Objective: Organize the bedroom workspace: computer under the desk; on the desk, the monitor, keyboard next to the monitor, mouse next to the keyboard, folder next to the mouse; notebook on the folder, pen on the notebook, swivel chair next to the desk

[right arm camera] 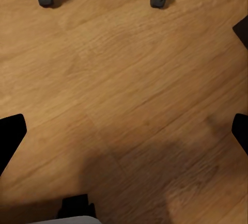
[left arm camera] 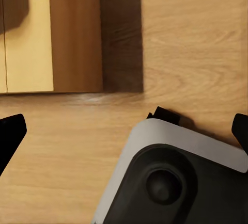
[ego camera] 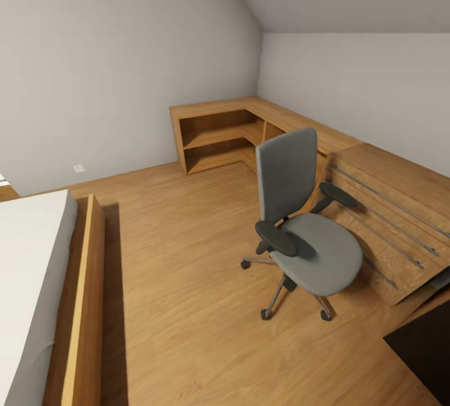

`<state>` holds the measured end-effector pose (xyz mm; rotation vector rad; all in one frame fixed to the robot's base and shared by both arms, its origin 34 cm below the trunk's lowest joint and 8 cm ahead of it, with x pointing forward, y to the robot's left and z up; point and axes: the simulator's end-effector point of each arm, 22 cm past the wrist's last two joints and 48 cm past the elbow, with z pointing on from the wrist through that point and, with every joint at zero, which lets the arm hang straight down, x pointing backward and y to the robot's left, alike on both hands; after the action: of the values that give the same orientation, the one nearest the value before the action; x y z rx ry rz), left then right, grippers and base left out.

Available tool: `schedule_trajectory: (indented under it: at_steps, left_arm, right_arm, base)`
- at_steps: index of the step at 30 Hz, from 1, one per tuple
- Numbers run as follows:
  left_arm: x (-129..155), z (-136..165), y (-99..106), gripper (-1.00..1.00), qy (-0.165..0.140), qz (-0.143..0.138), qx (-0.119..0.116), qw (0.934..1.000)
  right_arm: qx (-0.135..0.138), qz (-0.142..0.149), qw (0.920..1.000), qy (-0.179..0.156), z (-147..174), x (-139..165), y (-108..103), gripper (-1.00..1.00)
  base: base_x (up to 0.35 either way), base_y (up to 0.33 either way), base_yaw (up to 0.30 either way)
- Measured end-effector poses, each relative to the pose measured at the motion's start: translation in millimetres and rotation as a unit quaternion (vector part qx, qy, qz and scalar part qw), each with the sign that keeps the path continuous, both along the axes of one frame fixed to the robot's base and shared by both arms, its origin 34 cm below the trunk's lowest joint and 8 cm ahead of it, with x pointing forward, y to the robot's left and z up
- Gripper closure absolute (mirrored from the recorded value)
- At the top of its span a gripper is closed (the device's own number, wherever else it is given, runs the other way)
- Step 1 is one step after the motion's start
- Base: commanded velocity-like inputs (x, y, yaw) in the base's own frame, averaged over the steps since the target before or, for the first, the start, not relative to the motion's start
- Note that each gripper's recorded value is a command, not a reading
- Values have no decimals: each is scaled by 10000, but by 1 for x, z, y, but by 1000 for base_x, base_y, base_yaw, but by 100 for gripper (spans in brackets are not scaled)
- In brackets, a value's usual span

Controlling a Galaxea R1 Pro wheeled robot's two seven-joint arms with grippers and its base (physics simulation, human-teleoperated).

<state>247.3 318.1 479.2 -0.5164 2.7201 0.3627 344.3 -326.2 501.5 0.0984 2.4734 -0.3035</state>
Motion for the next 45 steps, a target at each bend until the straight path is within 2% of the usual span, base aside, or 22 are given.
schedule_trajectory:
  at_steps: [20, 30, 45]
  left_arm:
    - [10, 3, 1, -100, -137, 7, 8, 9999]
    - [16, 5, 0, -100, -214, 4, -3, 9998]
    - [23, 8, 1, -100, -314, 7, 6, 9995]
  right_arm:
    - [2, -4, 9999, -144, 6, 10, 0, -100]
    - [2, -1, 9998, -220, 9, 15, 0, -100]
    - [2, 0, 9995, -322, 14, 22, 0, -100]
  base:
    - [10, -7, 78]
    - [160, -140, 142]
    - [19, -18, 169]
